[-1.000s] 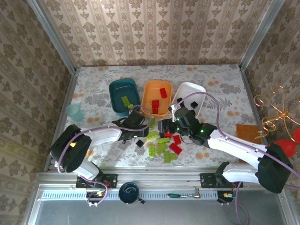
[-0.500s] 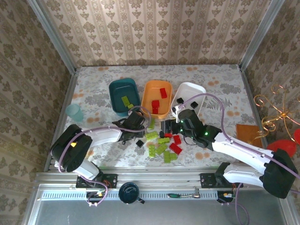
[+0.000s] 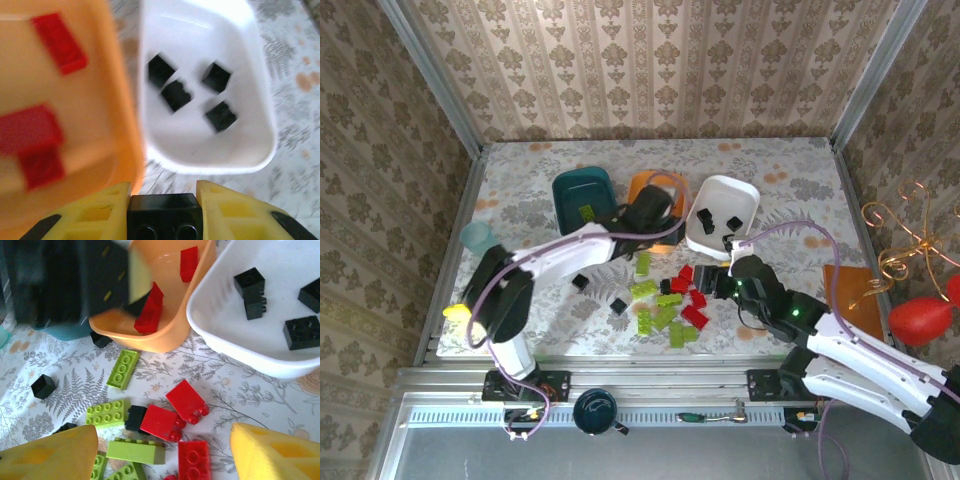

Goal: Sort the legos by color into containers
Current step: Place the lego in the container, then pick up the lego from the bottom-center of the table.

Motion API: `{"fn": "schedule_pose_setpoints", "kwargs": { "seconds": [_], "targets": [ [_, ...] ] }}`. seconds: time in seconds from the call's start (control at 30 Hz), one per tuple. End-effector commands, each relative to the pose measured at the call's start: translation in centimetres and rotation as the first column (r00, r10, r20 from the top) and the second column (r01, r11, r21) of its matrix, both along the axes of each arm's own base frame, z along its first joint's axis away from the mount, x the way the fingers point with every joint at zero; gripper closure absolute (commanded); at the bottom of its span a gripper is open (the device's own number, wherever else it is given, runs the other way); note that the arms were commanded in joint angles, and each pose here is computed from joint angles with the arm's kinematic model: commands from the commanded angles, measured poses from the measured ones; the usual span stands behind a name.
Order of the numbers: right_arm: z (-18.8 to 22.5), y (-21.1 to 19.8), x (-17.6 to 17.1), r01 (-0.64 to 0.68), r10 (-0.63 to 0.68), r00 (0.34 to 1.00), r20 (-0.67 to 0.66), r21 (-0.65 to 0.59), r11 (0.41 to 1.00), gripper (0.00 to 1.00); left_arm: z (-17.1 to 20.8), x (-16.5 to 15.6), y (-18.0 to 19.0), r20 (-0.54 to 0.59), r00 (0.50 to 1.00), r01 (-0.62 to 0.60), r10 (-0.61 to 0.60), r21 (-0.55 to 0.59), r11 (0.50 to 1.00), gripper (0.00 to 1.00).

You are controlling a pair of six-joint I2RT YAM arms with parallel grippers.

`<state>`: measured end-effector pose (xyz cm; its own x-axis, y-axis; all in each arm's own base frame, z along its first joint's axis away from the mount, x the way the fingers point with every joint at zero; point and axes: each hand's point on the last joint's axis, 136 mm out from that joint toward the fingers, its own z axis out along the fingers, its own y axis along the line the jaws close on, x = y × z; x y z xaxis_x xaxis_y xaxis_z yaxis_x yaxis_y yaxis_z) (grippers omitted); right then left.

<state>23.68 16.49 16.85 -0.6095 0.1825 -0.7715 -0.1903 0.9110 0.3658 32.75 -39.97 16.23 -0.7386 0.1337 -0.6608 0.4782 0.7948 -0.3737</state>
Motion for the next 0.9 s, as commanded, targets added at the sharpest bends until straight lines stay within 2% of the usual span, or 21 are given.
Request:
{"fn": "schedule_pose_setpoints", "kwargs": {
  "seconds": [0.0, 0.23, 0.47, 0.5, 0.6, 0.77, 0.87],
  "targets": [
    [-1.1, -2.0, -0.6, 0.068, -0.069, 0.997, -0.035, -0.036, 0.997, 0.28, -1.6, 0.5, -3.6, -0.043, 0.994, 0.102, -0.101, 0.025, 0.994, 0.69],
    [-1.5, -2.7, -1.3, 0.079, -0.08, 0.995, -0.053, -0.033, 0.996, 0.28, -2.1, 4.1, -8.7, -0.053, 0.991, 0.126, -0.126, 0.007, 0.992, 0.69],
    [-0.1, -3.9, -1.6, 0.114, -0.115, 0.993, -0.021, -0.029, 0.993, 0.28, -3.1, 4.5, -9.6, -0.087, 0.989, 0.118, -0.119, -0.016, 0.993, 0.68],
    [0.3, -4.1, -1.6, 0.12, -0.12, 0.993, -0.008, -0.024, 0.992, 0.28, -3.0, 4.4, -9.7, -0.087, 0.989, 0.119, -0.12, -0.019, 0.993, 0.63],
    [1.2, -4.2, -1.7, 0.119, -0.119, 0.993, 0.015, -0.001, 0.993, 0.27, -3.1, 4.4, -9.7, -0.096, 0.988, 0.116, -0.118, -0.025, 0.993, 0.36],
    [0.7, -3.3, -1.8, 0.08, -0.08, 0.997, -0.012, 0.002, 0.997, 0.27, -0.2, 4.0, -9.1, -0.054, 0.991, 0.117, -0.121, -0.07, 0.991, 0.28],
    [-0.5, -1.3, -2.2, -0.017, 0.016, 0.998, -0.068, -0.006, 1.0, 0.28, 3.5, 3.2, -7.9, 0.008, 0.993, 0.118, -0.118, -0.129, 0.985, 0.26]
  ]
}}
